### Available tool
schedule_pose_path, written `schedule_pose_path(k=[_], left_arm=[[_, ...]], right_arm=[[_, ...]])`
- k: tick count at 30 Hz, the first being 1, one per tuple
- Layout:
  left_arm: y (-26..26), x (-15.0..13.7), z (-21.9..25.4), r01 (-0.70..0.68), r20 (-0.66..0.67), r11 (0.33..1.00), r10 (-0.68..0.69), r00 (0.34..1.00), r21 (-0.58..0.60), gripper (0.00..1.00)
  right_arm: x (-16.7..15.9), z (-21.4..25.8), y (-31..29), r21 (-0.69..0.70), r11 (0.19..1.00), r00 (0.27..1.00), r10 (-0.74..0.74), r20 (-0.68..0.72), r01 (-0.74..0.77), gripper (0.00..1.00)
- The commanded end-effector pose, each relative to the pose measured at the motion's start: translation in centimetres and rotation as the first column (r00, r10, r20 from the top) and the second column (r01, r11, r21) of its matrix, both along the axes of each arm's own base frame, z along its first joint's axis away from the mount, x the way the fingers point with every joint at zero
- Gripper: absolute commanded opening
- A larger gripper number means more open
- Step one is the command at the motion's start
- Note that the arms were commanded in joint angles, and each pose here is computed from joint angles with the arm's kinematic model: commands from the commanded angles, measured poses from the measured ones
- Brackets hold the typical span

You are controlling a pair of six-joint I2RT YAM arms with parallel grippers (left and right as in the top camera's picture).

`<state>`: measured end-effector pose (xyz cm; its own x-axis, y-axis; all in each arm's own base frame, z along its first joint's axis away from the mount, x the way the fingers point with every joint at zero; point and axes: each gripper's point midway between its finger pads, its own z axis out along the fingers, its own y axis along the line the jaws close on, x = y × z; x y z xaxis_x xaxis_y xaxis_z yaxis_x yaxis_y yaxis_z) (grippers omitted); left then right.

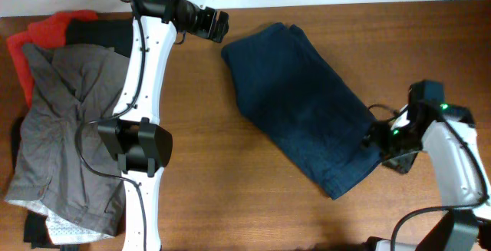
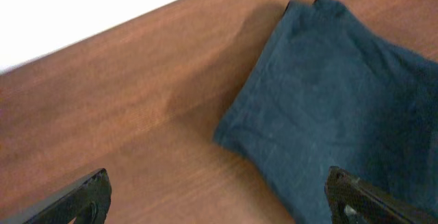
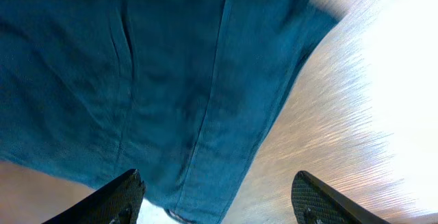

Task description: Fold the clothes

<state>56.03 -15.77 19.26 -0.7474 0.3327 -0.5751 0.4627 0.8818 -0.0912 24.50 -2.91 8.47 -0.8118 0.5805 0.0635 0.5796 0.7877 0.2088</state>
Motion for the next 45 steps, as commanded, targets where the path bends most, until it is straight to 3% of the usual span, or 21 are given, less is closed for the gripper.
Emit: schedule_pose_path(k=[1,4,8,13,16,18,22,25,27,30,35,38,43,45], left_arm=[[1.8,-0.1,1.1,-0.055,0.020,0.997,0.054,0.998,0.061,0.99],[2.4,0.0,1.0,-0.075,0.025,0.993,0.073,0.997,0.091,0.99],[2.4,-0.1,0.9,-0.075,0.023,0.993,0.073,0.997,0.093,0.99],[2.6,0.0,0.9,-0.080,0.026,0.992,0.078,0.997,0.101,0.99],[2.6,0.0,0.9,-0.069,0.029,0.992,0.066,0.997,0.108,0.99],[2.6,-0.1,0.9,-0.068,0.028,0.992,0.066,0.997,0.108,0.99],[2.5,-0.2,0.8,-0.066,0.021,0.992,0.064,0.998,0.110,0.99],[2.4,-0.4,0.7,-0.062,0.014,0.992,0.061,0.998,0.112,0.99],[1.8,-0.6,0.5,-0.032,0.011,0.992,0.030,0.999,0.122,0.99],[0.7,-0.8,-0.3,-0.001,0.001,0.991,0.001,1.000,0.131,0.99],[-1.1,-0.9,-2.7,0.040,-0.039,0.990,-0.035,0.999,0.134,0.99],[-4.4,-2.0,-5.4,0.205,-0.092,0.976,-0.198,0.976,0.078,0.99],[-6.8,-3.2,-10.9,0.356,-0.173,0.933,-0.341,0.924,0.060,0.99],[-7.5,-3.6,-11.9,0.414,-0.175,0.910,-0.404,0.898,0.026,0.91]], right_arm=[[-1.7,-2.2,3.2,0.102,0.994,0.999,0.030,-0.040,-0.025,0.71],[-2.4,-4.5,4.7,0.105,0.994,0.998,0.044,-0.044,-0.040,0.58],[-3.2,-6.8,5.5,0.097,0.995,0.998,0.045,-0.042,-0.040,0.57],[-3.5,-9.7,5.4,0.086,0.996,1.000,-0.004,0.005,0.003,0.45],[-3.2,-10.2,4.2,0.016,0.999,0.999,-0.049,0.013,0.049,0.34],[-2.5,-10.4,2.9,-0.053,0.996,0.997,-0.071,0.038,0.072,0.33],[-2.2,-10.5,-0.7,-0.197,0.966,0.985,-0.159,0.061,0.168,0.33],[-1.5,-10.3,-3.7,-0.223,0.935,0.960,-0.253,0.118,0.274,0.33],[0.0,-9.6,-7.0,-0.220,0.903,0.921,-0.323,0.218,0.369,0.33],[2.2,-8.5,-9.7,-0.214,0.892,0.884,-0.312,0.348,0.399,0.33],[6.9,-5.2,-11.5,-0.225,0.909,0.816,-0.178,0.550,0.350,0.41],[9.6,-2.3,-11.1,-0.203,0.942,0.783,-0.089,0.615,0.266,0.50],[10.7,1.4,-9.1,-0.115,0.984,0.815,-0.046,0.578,0.137,0.54],[10.4,2.5,-8.2,-0.075,0.993,0.835,-0.040,0.550,0.097,0.53]])
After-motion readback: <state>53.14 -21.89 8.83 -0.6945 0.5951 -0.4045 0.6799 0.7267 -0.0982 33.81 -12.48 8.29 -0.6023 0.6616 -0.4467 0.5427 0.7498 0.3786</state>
